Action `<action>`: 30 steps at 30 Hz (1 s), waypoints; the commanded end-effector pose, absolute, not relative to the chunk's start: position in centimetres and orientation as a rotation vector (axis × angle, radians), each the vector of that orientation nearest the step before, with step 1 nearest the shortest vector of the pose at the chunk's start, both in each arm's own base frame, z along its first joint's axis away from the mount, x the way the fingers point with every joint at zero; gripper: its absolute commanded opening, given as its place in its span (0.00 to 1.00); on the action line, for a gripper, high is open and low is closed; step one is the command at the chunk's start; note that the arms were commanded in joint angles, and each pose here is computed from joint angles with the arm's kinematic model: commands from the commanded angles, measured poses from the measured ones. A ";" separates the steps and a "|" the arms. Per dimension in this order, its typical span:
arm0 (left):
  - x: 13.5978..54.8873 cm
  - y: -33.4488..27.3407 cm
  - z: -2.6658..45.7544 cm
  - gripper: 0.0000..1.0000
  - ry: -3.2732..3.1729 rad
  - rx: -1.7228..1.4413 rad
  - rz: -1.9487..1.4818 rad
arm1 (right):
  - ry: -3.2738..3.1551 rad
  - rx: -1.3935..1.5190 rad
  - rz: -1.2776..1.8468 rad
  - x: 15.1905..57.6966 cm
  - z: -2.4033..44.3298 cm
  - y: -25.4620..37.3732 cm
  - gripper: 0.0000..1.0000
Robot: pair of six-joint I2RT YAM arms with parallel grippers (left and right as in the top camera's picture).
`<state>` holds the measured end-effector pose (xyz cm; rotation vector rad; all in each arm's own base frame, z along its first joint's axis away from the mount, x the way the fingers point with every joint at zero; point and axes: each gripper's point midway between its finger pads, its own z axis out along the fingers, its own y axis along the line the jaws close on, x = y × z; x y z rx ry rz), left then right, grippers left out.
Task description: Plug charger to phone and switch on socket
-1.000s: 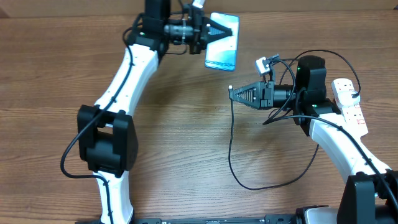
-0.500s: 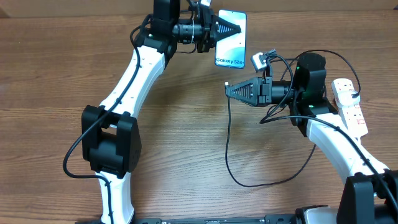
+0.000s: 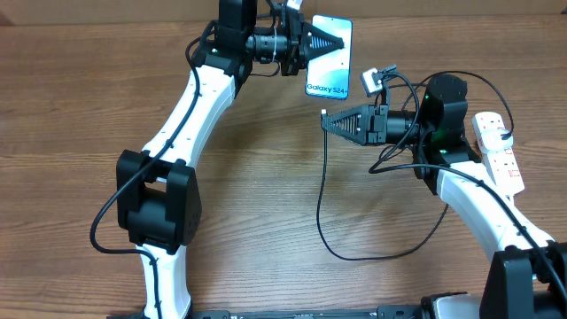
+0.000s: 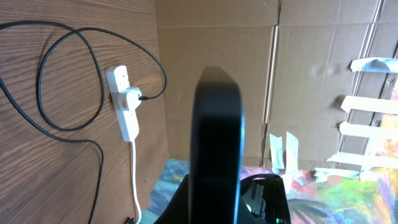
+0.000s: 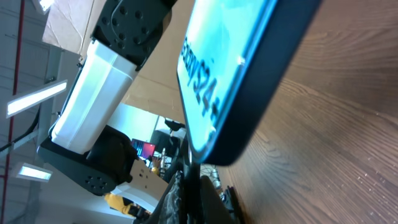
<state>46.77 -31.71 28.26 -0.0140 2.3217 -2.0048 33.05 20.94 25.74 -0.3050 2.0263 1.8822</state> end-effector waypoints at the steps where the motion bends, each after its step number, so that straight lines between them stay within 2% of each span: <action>1: 45.9 -31.5 30.4 0.04 2.268 0.097 -2.014 | 2.007 -0.304 1.864 33.3 26.6 20.9 0.04; 30: 45.4 -31.5 30.6 0.04 2.264 0.145 -2.034 | 1.956 -0.312 1.837 33.9 27.6 20.9 0.03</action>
